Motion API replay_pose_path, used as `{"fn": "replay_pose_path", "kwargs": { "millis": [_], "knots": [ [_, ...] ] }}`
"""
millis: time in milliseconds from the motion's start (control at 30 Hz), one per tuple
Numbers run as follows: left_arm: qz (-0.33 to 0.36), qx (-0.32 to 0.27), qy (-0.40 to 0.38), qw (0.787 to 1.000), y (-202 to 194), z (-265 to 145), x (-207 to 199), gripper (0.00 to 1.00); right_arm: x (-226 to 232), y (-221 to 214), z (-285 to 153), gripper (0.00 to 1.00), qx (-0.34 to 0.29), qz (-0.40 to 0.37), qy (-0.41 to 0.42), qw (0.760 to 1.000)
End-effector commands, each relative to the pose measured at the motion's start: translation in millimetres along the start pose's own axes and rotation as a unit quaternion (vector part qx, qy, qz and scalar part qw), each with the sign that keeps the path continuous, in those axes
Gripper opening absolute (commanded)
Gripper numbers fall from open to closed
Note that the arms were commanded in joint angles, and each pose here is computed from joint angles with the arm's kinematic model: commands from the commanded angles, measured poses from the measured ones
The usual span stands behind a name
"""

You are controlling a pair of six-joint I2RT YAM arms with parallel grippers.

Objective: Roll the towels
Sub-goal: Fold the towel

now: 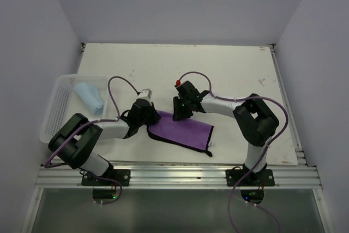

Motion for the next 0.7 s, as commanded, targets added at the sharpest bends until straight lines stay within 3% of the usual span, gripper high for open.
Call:
{"fn": "replay_pose_path", "kwargs": {
  "millis": [0,333,667],
  "knots": [
    [-0.013,0.003,0.031,0.999,-3.5,5.7,10.3,0.00,-7.1,-0.5,-18.6,0.31,-0.008,-0.010,-0.012,1.000],
    [-0.023,0.013,0.048,0.999,-7.1,8.7,16.7,0.00,-14.1,-2.6,-36.5,0.36,-0.020,-0.015,-0.014,1.000],
    [-0.026,0.017,0.066,0.997,-1.0,7.9,30.7,0.00,-57.9,-23.3,-48.4,0.38,-0.015,0.012,-0.039,0.999]
  ]
}}
Point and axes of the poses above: each gripper's point midway between its finger pads, its own z axis out along the fingers, its own x axis along the line the jaws close on, y = z × x, the point moved 4 cm from there along -z, back along the fingers, and after that the axes turned 5 degrees about z, right-handed, at the moved point
